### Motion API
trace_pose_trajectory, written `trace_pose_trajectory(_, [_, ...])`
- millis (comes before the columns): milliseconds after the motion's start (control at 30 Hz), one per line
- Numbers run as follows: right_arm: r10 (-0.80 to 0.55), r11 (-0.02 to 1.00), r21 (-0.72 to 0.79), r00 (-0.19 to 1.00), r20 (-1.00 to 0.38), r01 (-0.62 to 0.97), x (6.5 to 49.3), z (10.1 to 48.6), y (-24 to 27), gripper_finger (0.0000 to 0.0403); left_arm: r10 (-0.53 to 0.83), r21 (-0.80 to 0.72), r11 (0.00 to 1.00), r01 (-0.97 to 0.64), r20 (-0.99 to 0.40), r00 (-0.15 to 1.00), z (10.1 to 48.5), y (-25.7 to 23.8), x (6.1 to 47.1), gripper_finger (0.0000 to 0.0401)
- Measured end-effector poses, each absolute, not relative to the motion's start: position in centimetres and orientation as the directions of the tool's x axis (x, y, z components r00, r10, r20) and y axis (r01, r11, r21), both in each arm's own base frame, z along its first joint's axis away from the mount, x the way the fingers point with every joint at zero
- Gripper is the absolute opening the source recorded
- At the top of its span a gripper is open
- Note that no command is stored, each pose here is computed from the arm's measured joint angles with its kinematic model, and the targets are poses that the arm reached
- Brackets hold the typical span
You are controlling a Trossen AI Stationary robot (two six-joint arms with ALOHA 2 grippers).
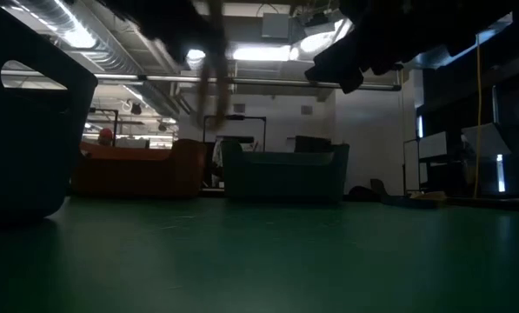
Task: Sort rubber bands into baskets
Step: Put the white rubber band into the blue bin
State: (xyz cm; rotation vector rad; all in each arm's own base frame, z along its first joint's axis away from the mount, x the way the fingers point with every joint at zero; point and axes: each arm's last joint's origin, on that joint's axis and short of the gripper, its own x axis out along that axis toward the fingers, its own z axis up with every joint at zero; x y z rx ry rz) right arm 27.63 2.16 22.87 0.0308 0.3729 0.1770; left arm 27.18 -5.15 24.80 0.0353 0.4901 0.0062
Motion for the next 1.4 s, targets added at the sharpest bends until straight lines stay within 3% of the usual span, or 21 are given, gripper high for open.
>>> trace_pose_trajectory(433, [0.177, 0.984, 0.063, 0.917, -0.359, -0.166, 27.6, 22.9, 2.2, 0.0177, -0.177, -0.252, 0.966, 0.056, -0.489, 0.854, 28.9, -7.0, 20.0, 0.0019])
trace_pose_trajectory(700, [0.130, 0.991, 0.046, 0.924, -0.360, -0.122, 27.7, 22.9, 2.0, 0.0177, -0.322, -0.461, 0.887, 0.018, -0.590, 0.740, 28.8, -8.2, 16.6, 0.0020])
trace_pose_trajectory(900, [0.122, 0.992, 0.065, 0.925, -0.361, -0.106, 27.7, 22.9, 2.0, 0.0177, -0.325, -0.472, 0.878, -0.076, -0.706, 0.629, 26.5, -9.4, 15.6, 0.0021])
trace_pose_trajectory(1267, [0.122, 0.992, 0.067, 0.924, -0.361, -0.104, 27.7, 22.8, 2.0, 0.0177, -0.267, -0.451, 0.856, -0.252, -0.805, 0.530, 22.3, -9.1, 15.1, 0.0023])
trace_pose_trajectory(1400, [0.121, 0.992, 0.066, 0.924, -0.362, -0.104, 27.7, 22.8, 2.0, 0.0177, -0.272, -0.466, 0.826, -0.317, -0.822, 0.500, 21.2, -8.6, 15.1, 0.0052])
